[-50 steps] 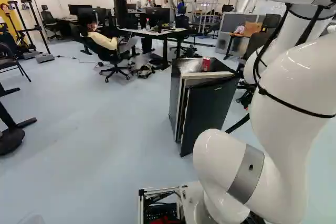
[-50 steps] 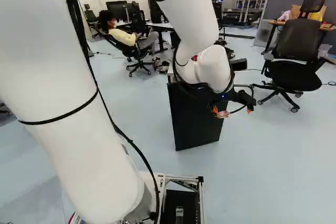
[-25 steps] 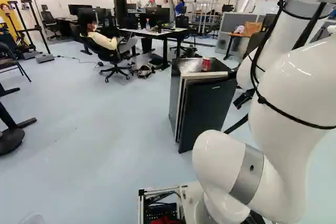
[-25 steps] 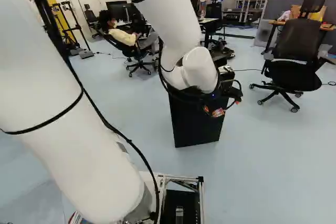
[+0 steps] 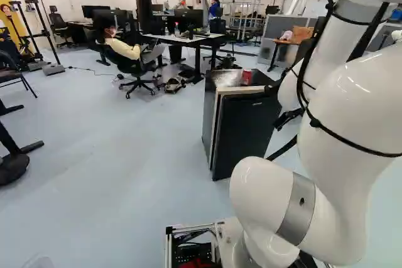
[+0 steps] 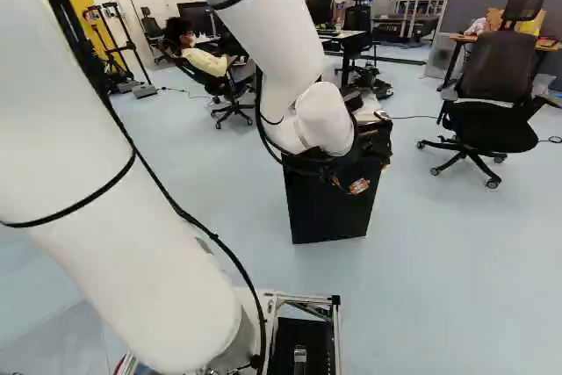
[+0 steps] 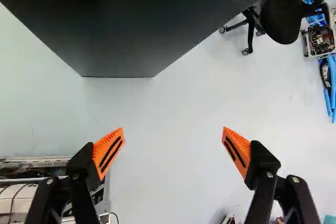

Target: Grab a drink from the fridge

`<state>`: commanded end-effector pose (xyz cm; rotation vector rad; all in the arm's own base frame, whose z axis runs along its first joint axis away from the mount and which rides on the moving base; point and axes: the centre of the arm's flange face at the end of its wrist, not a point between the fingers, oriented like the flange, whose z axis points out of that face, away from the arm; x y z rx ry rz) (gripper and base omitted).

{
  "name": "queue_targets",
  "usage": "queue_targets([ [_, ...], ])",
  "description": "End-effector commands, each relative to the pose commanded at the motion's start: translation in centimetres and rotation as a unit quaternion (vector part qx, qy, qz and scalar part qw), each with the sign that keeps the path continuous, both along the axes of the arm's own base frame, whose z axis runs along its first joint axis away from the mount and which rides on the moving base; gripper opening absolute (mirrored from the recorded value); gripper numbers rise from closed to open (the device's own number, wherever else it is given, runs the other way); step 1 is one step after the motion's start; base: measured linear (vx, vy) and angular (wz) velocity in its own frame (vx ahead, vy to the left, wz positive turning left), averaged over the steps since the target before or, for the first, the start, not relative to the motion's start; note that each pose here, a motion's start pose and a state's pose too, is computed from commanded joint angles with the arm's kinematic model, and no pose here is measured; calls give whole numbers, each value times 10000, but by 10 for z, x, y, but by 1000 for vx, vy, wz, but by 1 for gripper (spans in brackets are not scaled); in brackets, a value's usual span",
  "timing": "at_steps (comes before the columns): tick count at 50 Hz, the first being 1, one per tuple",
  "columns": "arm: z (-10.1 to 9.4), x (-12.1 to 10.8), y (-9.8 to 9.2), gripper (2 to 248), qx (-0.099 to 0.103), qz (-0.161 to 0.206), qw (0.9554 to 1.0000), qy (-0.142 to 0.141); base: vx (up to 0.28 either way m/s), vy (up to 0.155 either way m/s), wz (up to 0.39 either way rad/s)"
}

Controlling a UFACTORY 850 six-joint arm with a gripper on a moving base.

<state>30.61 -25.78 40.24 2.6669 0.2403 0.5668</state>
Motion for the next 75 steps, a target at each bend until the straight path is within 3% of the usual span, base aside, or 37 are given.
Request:
queue_targets([
  [21, -23, 26, 0, 247, 183, 354, 9992, -28, 0, 0, 0],
  [48, -51, 74, 6, 247, 486, 890, 9941, -383, 0, 0, 0],
  [75, -48, 104, 21, 247, 554, 1252, 9876, -765, 0, 0, 0],
])
